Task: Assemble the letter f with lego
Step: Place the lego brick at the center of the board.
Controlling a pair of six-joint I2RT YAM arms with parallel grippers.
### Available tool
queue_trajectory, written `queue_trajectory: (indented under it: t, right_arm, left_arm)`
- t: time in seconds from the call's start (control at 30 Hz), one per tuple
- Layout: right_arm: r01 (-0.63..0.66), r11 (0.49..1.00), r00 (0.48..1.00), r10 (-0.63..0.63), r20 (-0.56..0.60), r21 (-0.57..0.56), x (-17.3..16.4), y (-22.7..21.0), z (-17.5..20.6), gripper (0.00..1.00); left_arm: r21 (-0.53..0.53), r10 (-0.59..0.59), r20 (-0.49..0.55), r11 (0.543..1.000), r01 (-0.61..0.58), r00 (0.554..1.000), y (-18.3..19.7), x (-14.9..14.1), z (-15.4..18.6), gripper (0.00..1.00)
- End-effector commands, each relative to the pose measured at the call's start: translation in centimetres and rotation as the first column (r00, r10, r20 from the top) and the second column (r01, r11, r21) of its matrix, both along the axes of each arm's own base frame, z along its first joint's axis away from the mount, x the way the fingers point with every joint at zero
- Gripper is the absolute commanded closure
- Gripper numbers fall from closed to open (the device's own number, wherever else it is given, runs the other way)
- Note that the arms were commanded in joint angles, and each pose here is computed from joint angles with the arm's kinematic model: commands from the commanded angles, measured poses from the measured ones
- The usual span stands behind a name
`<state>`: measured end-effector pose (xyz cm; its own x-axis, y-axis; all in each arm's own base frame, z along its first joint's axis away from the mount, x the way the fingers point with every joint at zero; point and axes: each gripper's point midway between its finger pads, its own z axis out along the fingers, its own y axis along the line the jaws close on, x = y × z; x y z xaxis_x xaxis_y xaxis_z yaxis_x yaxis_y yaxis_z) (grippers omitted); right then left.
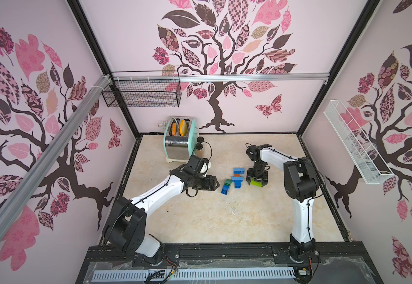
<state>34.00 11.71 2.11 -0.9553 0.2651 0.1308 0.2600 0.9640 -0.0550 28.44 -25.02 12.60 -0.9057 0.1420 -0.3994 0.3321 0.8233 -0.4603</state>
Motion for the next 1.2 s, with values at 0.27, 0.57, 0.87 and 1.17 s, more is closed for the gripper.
queue_trajectory:
  t: [0.27, 0.57, 0.87, 1.17]
  right_arm:
    - [-0.015, 1.0, 0.997, 0.015, 0.076, 0.005, -0.1, -0.2, 0.7, 0.17]
    - [-0.031, 0.992, 0.974, 0.002, 0.228, 0.123, 0.0, 1.1, 7.2, 0.13]
    - [-0.087, 0.976, 0.946, 0.018, 0.323, 0.2, -3.2, 1.0, 12.0, 0.09]
    - [-0.141, 0.964, 0.928, 0.05, 0.369, 0.224, -5.5, 0.7, 14.7, 0.09]
  left_arm:
    - [0.113, -0.206, 0.207, 0.976, 0.186, 0.956, -4.3, 1.8, 2.8, 0.29]
    - [0.261, -0.327, 0.109, 0.921, 0.29, 0.939, -6.4, 4.7, 0.1, 0.3]
    - [0.326, -0.426, 0.034, 0.86, 0.393, 0.904, -7.6, 5.9, -2.4, 0.31]
    - [0.352, -0.433, -0.018, 0.841, 0.411, 0.901, -9.3, 7.7, -4.5, 0.31]
